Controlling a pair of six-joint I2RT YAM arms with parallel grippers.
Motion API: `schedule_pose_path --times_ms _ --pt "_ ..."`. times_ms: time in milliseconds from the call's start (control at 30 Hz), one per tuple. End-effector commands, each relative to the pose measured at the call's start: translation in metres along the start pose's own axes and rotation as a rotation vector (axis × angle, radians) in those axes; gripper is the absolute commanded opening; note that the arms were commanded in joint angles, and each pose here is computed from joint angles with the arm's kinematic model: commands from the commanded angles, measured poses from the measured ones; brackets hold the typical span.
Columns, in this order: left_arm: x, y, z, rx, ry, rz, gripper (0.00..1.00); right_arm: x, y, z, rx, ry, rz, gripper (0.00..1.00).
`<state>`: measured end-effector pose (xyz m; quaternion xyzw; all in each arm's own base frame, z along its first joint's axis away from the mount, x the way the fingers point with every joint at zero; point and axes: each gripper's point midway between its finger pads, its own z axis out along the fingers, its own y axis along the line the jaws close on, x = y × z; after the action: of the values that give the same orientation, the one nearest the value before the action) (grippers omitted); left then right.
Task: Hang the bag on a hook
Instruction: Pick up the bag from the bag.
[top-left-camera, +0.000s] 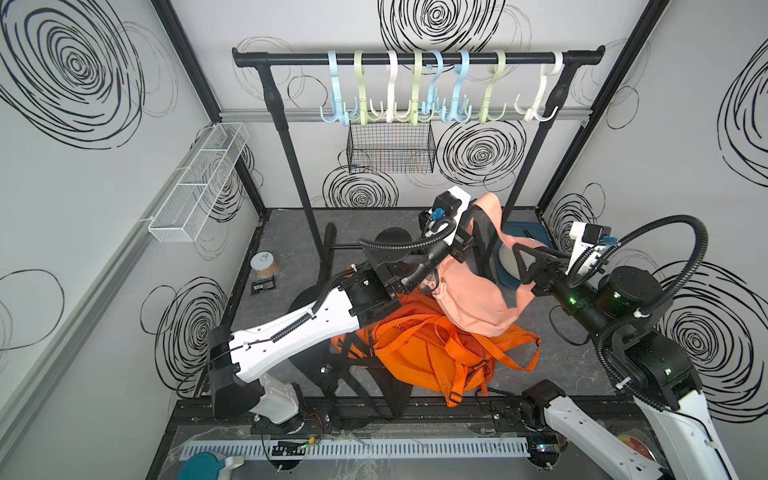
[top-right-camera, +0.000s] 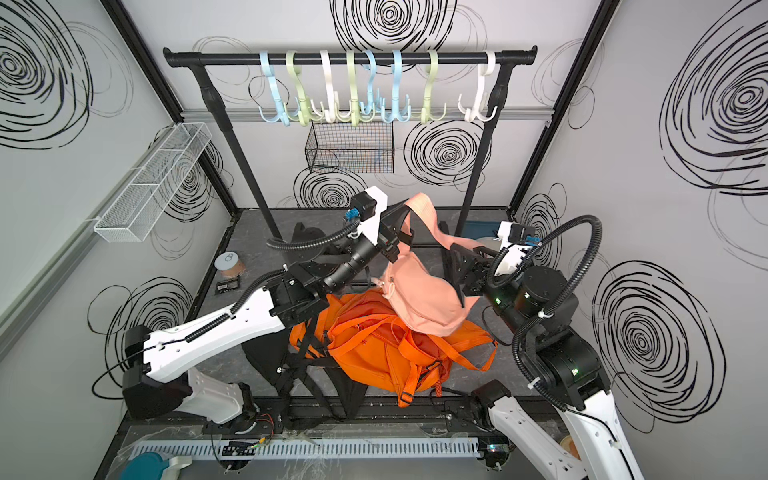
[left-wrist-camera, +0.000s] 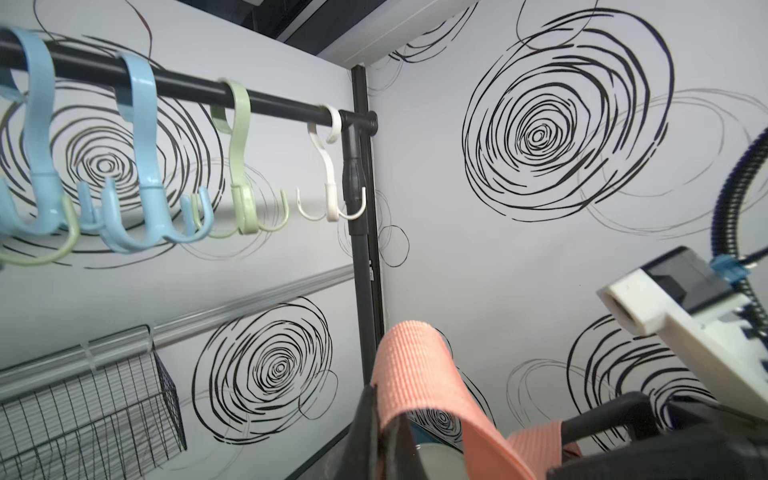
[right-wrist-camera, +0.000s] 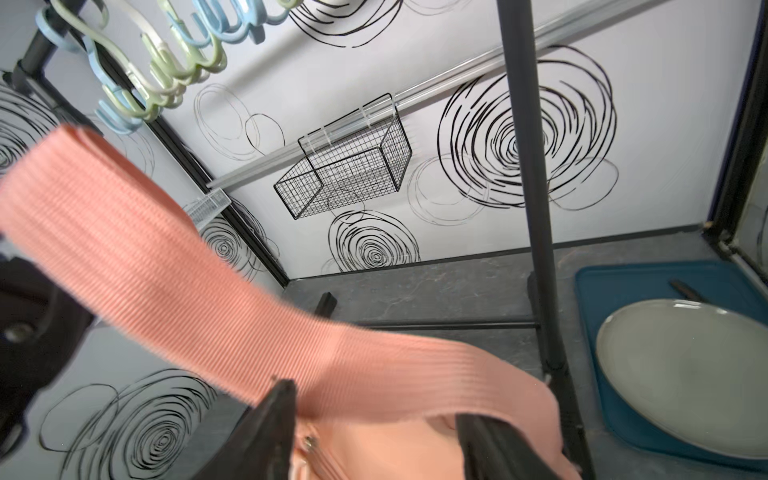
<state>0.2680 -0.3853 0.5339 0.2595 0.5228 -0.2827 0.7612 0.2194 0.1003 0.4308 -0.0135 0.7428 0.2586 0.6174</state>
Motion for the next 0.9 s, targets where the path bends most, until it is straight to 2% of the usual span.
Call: schedule_pose_path --times_ms 0,133,400,467,633,767,867 --pt "0.03 -0.001 0.014 0.025 0.148 0.132 0.0 -0.017 0.015 -0.013 -0.061 -0.045 -0.082 0.78" --pt "0.035 0.006 0.018 -0.011 0.204 0.184 0.0 -0.008 0.034 -0.006 -0.176 0.001 -0.15 0.88" --pt "0.035 0.023 0.015 -0.082 0.261 0.258 0.0 0.011 0.059 0.019 -0.331 0.049 -0.242 0.91" --pt "0.035 0.029 0.014 -0.107 0.273 0.264 0.0 0.014 0.058 0.025 -0.318 0.037 -0.258 0.92" --pt "0.029 0.035 0.012 -0.134 0.278 0.261 0.0 0.019 0.038 0.043 -0.17 -0.009 -0.305 0.92" --pt "0.026 0.033 0.011 -0.126 0.278 0.248 0.0 0.028 0.045 0.058 -0.172 -0.033 -0.346 0.92" --pt "0.028 0.032 0.01 -0.124 0.287 0.249 0.0 0.027 0.043 0.068 -0.128 -0.064 -0.369 0.87"
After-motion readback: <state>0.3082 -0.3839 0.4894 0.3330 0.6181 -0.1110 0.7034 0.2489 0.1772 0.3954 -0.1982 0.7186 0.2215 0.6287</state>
